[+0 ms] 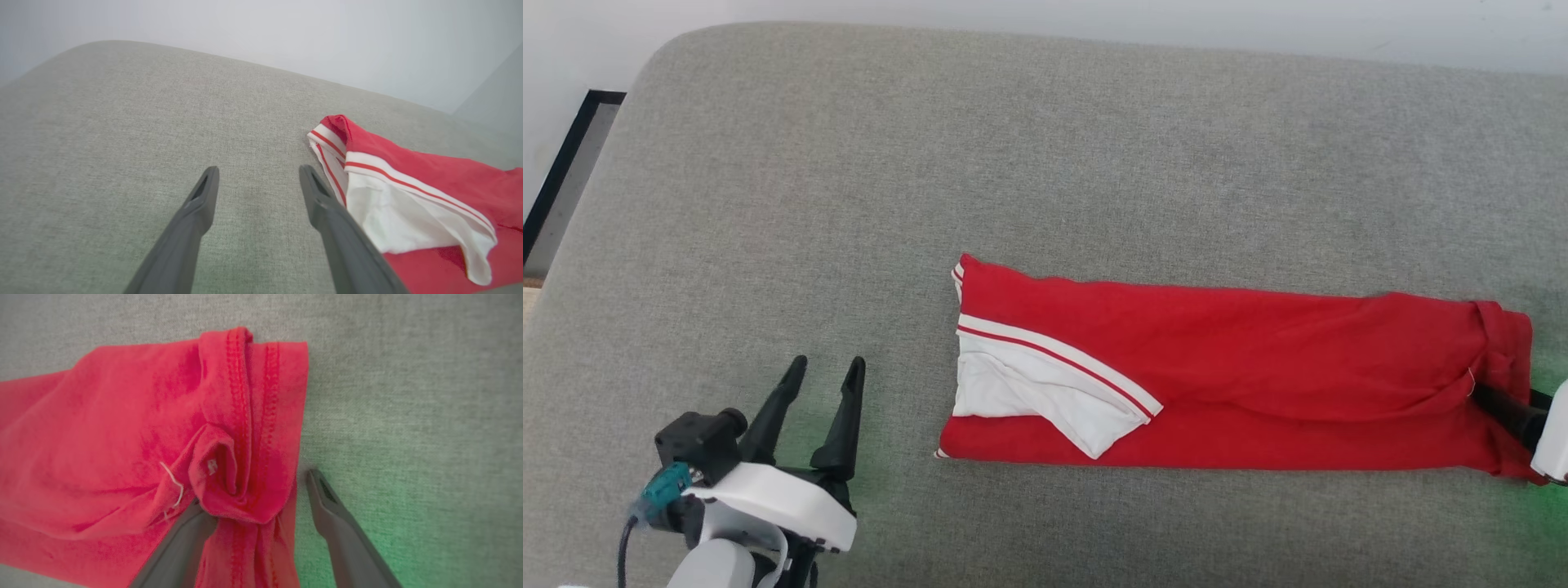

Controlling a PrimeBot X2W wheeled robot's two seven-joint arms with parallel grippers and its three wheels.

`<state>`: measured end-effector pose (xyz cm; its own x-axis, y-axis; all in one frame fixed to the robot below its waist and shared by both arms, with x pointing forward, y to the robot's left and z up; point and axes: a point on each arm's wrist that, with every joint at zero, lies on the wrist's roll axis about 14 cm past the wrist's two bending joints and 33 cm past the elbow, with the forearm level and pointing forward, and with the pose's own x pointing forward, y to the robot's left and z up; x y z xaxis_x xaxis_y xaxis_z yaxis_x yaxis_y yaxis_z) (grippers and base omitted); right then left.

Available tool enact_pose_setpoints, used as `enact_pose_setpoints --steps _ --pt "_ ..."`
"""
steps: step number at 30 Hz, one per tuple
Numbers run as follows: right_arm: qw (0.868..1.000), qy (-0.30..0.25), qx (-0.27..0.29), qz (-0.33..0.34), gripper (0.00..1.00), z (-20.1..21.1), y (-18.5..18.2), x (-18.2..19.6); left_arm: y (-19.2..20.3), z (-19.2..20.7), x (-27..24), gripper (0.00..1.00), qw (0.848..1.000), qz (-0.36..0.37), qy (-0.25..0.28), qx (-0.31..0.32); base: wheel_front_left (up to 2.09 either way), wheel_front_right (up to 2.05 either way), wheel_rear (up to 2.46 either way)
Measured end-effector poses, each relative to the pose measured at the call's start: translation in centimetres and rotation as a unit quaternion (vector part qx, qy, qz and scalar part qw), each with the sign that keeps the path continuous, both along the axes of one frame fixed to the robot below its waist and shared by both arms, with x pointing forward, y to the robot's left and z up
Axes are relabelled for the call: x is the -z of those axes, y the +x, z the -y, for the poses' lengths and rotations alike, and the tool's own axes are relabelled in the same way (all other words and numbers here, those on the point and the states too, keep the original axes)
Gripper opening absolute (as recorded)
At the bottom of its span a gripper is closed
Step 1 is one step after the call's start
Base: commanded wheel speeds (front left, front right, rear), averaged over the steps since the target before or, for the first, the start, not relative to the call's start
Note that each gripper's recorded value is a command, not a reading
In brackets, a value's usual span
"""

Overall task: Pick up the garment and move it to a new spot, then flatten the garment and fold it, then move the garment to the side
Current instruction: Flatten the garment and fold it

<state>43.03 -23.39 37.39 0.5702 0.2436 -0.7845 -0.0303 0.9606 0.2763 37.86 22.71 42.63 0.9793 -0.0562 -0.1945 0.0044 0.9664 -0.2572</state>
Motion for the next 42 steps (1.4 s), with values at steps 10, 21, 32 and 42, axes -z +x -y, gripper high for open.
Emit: enact_pose_setpoints --steps 10,21,32,42 --pt "1.0 0.001 0.0 -0.01 1.0 -0.5 0.0 0.5 -0.3 -0.2 -2.5 1.0 0.995 0.049 0.086 -0.015 0.0 0.0 0.0" --pt "1.0 0.004 -0.006 -0.027 0.0 -1.3 0.2 1.1 -0.7 0.3 -2.9 1.0 0.994 0.057 0.087 -0.014 0.0 0.0 0.0" --pt "0.998 0.008 0.059 0.015 0.0 2.8 0.1 -0.9 -0.2 1.4 -3.7 1.0 0.995 0.072 0.074 0.004 0.0 0.0 0.0" --pt "0.987 -0.059 0.141 0.051 0.0 12.4 -2.0 -4.3 1.5 3.2 -5.0 1.0 0.991 0.1 0.084 0.037 0.0 0.0 0.0"
